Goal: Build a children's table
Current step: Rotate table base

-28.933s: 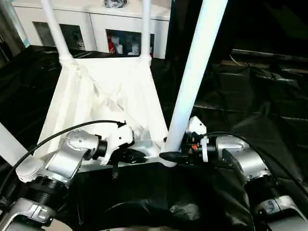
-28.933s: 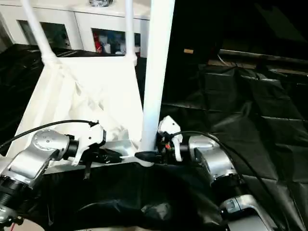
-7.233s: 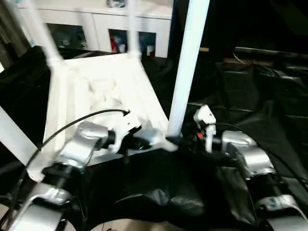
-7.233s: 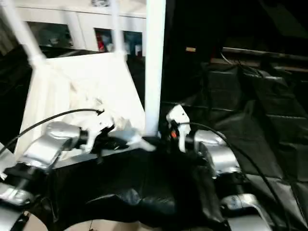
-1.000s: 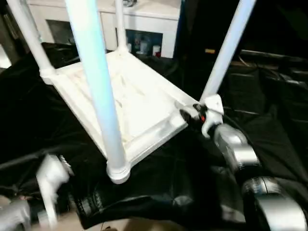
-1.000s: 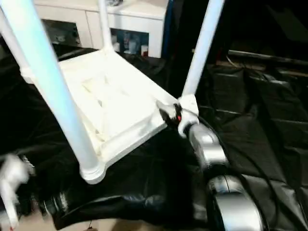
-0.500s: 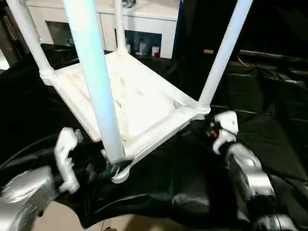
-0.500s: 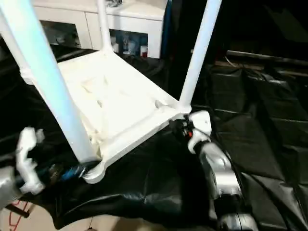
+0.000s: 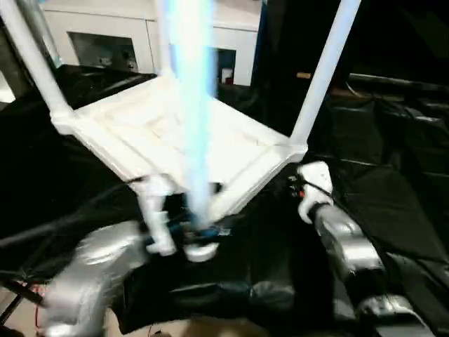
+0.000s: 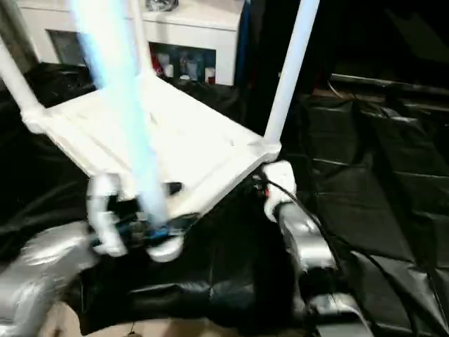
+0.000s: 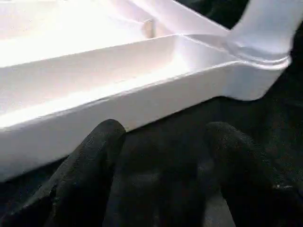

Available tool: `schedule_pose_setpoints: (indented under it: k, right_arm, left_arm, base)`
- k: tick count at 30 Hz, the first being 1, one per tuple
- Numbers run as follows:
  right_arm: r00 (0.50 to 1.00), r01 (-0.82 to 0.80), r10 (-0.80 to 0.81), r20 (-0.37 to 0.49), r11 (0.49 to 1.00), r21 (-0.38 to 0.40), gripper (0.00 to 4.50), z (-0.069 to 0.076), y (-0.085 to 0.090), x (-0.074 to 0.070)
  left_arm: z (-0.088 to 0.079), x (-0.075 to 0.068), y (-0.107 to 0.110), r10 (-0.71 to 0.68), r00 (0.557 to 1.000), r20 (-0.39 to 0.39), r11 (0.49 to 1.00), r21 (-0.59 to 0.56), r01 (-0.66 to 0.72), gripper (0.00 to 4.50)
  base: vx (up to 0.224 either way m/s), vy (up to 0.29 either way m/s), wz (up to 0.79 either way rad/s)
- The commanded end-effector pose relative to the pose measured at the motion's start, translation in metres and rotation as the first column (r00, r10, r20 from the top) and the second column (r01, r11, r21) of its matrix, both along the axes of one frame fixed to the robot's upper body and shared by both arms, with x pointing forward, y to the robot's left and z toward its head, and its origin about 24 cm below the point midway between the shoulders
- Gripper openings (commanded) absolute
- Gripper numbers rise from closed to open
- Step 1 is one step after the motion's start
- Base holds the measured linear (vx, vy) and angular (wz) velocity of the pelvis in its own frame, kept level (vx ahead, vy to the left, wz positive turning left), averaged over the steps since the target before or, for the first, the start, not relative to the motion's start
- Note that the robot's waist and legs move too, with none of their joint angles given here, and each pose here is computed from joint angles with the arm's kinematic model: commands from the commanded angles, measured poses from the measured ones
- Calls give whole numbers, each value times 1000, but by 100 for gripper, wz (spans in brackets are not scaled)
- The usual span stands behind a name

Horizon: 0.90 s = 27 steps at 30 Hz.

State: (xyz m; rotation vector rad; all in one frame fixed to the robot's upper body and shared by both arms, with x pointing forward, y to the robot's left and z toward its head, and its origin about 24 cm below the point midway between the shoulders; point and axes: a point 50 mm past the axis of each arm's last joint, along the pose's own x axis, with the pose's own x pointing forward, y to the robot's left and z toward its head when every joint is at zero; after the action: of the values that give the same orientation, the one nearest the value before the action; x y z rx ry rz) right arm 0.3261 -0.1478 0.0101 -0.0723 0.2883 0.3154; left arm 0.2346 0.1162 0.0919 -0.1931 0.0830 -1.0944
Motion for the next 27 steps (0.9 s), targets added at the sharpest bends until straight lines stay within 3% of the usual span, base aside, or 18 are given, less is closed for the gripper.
schedule_pose_setpoints:
  k: [1,12,18,27]
  right_arm:
    - [1000,13,-14,-24,1000,-16,318,-5,-1,-1]
    - [998,-43,43,-47,999,-3,318,-11,24,0]
    - [992,-124,125,-35,992,21,318,-4,45,5]
    - [987,-159,159,-38,987,9,318,-5,54,4]
  left_arm:
    - [-2,5,-5,0,1000,13,1000,18,0,441]
    - [4,11,-39,-111,993,45,994,-10,112,441]
    - [-1,15,-61,-167,986,25,986,16,166,441]
    - [1,20,-83,-198,979,49,980,7,198,441]
  base:
    - [0,0,0]
    - [0,0,0]
    - [0,0,0]
    - [0,0,0]
